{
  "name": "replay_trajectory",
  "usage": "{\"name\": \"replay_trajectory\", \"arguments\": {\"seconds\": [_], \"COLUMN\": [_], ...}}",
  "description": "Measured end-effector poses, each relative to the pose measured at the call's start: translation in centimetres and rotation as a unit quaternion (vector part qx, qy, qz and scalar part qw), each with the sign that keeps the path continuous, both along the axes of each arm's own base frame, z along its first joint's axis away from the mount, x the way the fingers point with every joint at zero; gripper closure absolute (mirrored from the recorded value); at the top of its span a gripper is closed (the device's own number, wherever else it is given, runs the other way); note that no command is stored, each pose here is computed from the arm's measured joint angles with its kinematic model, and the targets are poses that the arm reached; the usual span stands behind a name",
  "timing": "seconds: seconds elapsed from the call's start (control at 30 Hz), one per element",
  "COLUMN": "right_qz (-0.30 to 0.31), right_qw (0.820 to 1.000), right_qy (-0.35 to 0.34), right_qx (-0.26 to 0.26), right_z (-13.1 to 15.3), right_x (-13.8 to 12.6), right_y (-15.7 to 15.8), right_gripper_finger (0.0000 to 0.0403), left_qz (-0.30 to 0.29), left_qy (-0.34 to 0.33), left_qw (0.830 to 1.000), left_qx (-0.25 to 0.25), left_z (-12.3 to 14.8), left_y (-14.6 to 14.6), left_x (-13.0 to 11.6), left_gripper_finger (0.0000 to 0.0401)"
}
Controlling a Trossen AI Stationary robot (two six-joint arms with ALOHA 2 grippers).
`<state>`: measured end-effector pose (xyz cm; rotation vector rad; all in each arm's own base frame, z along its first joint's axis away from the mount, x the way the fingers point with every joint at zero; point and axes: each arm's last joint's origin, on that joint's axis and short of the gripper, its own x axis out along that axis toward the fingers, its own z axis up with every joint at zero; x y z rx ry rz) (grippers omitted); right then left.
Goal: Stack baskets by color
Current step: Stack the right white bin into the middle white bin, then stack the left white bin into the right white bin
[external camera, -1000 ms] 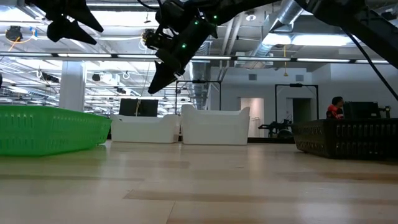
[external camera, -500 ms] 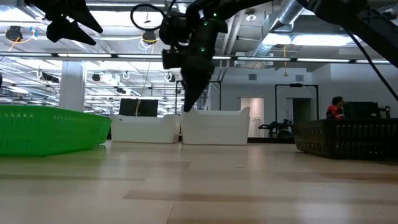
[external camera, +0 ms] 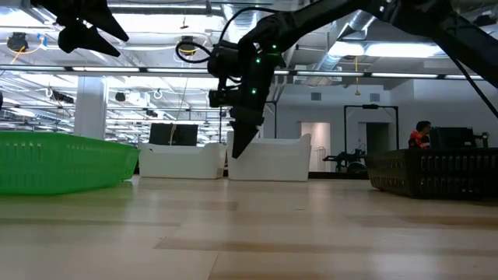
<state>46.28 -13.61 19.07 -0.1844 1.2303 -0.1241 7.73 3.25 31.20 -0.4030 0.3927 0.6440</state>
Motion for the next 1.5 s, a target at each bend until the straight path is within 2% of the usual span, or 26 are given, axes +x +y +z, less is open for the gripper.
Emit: {"name": "replay_trajectory", "arguments": {"seconds": [0.13,0.3,0.5,0.7,0.8,0.97,1.23,1.5], "right_qz": [-0.019,-0.041,-0.037,0.036,0.085,0.116,0.083,0.072], "right_qw": [1.000,0.998,0.998,0.994,0.984,0.964,0.969,0.984], "right_qy": [-0.001,-0.035,-0.037,-0.085,-0.129,-0.196,-0.197,-0.136], "right_qx": [-0.014,-0.039,-0.036,-0.063,-0.092,-0.135,-0.126,-0.094], "right_z": [0.0,0.4,0.5,3.3,4.3,4.9,2.6,-1.0], "right_x": [-0.3,0.0,0.2,2.1,3.4,4.7,5.1,4.8], "right_y": [-1.3,-2.5,-1.6,2.0,3.8,3.7,0.7,-0.2], "right_gripper_finger": [0.0240,0.0240,0.0240,0.0240,0.0240,0.0230,0.0186,0.0188], "left_qz": [0.001,0.001,0.001,0.002,0.001,0.000,0.001,0.004], "left_qy": [0.000,0.000,0.000,0.000,0.000,0.002,0.010,0.011], "left_qw": [1.000,1.000,1.000,1.000,1.000,1.000,1.000,1.000], "left_qx": [0.000,0.001,0.001,0.001,0.001,0.002,-0.003,-0.007], "left_z": [0.0,0.0,0.0,0.0,0.0,0.0,-0.2,-0.2], "left_y": [0.0,0.0,0.0,0.0,0.0,0.0,0.0,0.0], "left_x": [0.0,0.0,0.0,0.0,0.0,0.0,-0.1,-0.1], "left_gripper_finger": [0.0145,0.0145,0.0145,0.0145,0.0145,0.0145,0.0145,0.0145]}}
